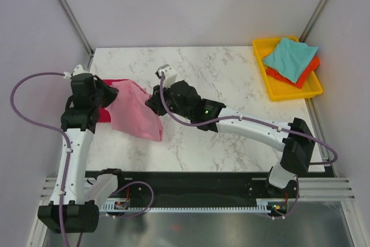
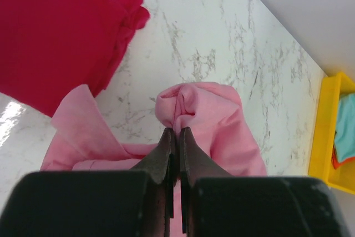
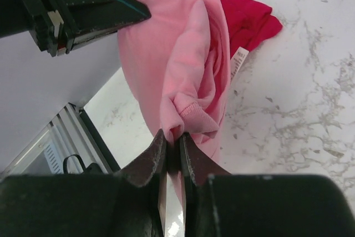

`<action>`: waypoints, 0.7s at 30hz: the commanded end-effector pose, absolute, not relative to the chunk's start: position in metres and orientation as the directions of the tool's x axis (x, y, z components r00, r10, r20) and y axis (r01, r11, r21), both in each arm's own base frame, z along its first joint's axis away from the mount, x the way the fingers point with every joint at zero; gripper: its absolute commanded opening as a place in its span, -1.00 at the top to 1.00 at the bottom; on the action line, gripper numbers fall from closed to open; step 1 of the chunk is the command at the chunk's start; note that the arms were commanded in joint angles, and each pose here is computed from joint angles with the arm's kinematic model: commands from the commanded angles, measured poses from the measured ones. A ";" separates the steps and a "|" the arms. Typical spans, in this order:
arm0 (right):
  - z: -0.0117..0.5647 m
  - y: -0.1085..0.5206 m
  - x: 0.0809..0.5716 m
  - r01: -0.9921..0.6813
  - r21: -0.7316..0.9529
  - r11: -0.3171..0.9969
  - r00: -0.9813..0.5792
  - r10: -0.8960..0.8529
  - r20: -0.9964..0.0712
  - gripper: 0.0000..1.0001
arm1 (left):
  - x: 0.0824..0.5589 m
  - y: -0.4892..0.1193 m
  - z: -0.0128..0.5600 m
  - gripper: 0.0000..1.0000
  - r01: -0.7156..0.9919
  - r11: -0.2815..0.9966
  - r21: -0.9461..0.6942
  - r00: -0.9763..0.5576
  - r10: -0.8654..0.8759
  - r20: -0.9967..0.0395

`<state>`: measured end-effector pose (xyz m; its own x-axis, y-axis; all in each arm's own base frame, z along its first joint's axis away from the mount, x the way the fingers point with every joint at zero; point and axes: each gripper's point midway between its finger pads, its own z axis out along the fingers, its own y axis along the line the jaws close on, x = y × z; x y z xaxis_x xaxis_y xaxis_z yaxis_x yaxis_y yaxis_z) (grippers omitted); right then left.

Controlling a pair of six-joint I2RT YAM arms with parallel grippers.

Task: Fold and stack the t-shirts
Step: Neatly place the folded tshirt to the corner

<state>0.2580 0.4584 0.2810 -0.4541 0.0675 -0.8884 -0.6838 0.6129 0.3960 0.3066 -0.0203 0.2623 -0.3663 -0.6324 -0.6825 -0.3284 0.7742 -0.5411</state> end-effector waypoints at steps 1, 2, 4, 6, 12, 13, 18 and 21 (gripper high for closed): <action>0.310 0.483 0.248 -0.712 0.376 0.592 -0.421 0.069 -0.905 1.00 | 0.291 0.012 0.294 0.96 -0.378 0.786 -0.489 -0.304 -0.604 -0.737; 0.311 0.490 0.243 -0.723 0.372 0.582 -0.419 0.058 -0.906 1.00 | 0.288 0.022 0.298 0.96 -0.402 0.776 -0.485 -0.284 -0.610 -0.740; 0.315 0.503 0.247 -0.728 0.368 0.579 -0.418 0.051 -0.907 1.00 | 0.285 0.035 0.309 0.96 -0.431 0.766 -0.477 -0.255 -0.611 -0.750; 0.316 0.513 0.248 -0.736 0.365 0.570 -0.417 0.044 -0.908 1.00 | 0.286 0.056 0.305 0.96 -0.503 0.732 -0.460 -0.238 -0.628 -0.741; 0.300 0.548 0.264 -0.742 0.332 0.583 -0.391 0.027 -0.920 1.00 | 0.298 0.110 0.304 0.96 -0.653 0.607 -0.454 -0.146 -0.688 -0.711; 0.295 0.556 0.269 -0.740 0.332 0.586 -0.389 0.030 -0.921 1.00 | 0.303 0.118 0.303 0.96 -0.668 0.590 -0.453 -0.136 -0.695 -0.706; 0.279 0.582 0.279 -0.742 0.324 0.586 -0.381 0.028 -0.924 1.00 | 0.304 0.162 0.303 0.96 -0.742 0.499 -0.448 -0.064 -0.718 -0.693; 0.266 0.596 0.290 -0.742 0.303 0.598 -0.358 0.028 -0.933 1.00 | 0.310 0.180 0.300 0.96 -0.780 0.465 -0.418 -0.050 -0.713 -0.699</action>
<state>0.2835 0.5852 0.2455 -0.4153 -0.0118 -0.9096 -0.7294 0.6018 0.3253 0.3034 0.1563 0.2688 -0.1421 -0.7566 -0.6383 -0.7714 0.4887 -0.4075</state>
